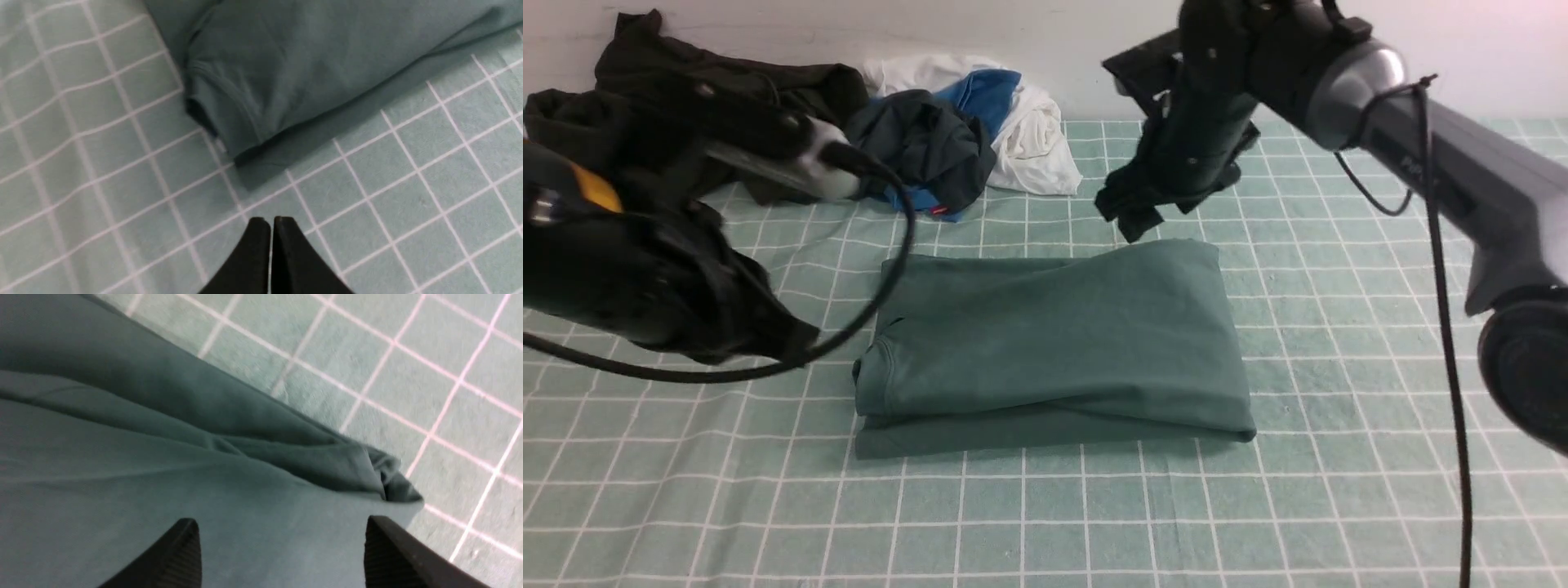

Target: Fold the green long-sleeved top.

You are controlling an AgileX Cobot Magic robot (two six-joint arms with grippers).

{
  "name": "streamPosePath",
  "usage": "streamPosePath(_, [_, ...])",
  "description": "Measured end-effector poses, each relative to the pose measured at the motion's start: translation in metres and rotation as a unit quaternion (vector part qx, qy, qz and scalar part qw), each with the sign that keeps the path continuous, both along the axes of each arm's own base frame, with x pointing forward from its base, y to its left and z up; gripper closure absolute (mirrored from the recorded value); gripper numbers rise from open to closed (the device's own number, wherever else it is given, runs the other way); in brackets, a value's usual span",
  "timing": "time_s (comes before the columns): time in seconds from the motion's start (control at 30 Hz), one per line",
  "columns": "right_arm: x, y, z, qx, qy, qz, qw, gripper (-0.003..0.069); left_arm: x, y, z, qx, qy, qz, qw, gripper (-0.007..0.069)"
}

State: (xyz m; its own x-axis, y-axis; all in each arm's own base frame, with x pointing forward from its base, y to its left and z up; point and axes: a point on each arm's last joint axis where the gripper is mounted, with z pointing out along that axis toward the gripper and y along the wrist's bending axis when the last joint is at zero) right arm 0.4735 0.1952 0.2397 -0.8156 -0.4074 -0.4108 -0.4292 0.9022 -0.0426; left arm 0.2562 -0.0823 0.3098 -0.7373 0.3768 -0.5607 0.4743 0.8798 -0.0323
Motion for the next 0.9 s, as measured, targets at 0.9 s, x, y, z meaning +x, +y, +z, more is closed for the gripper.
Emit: streamPosePath(0.9, [0.018,-0.055,0.003,0.045,-0.034,-0.046,0.997,0.0176,0.08,-0.046,-0.09,0.037,-0.015,-0.11,0.993,0.0629])
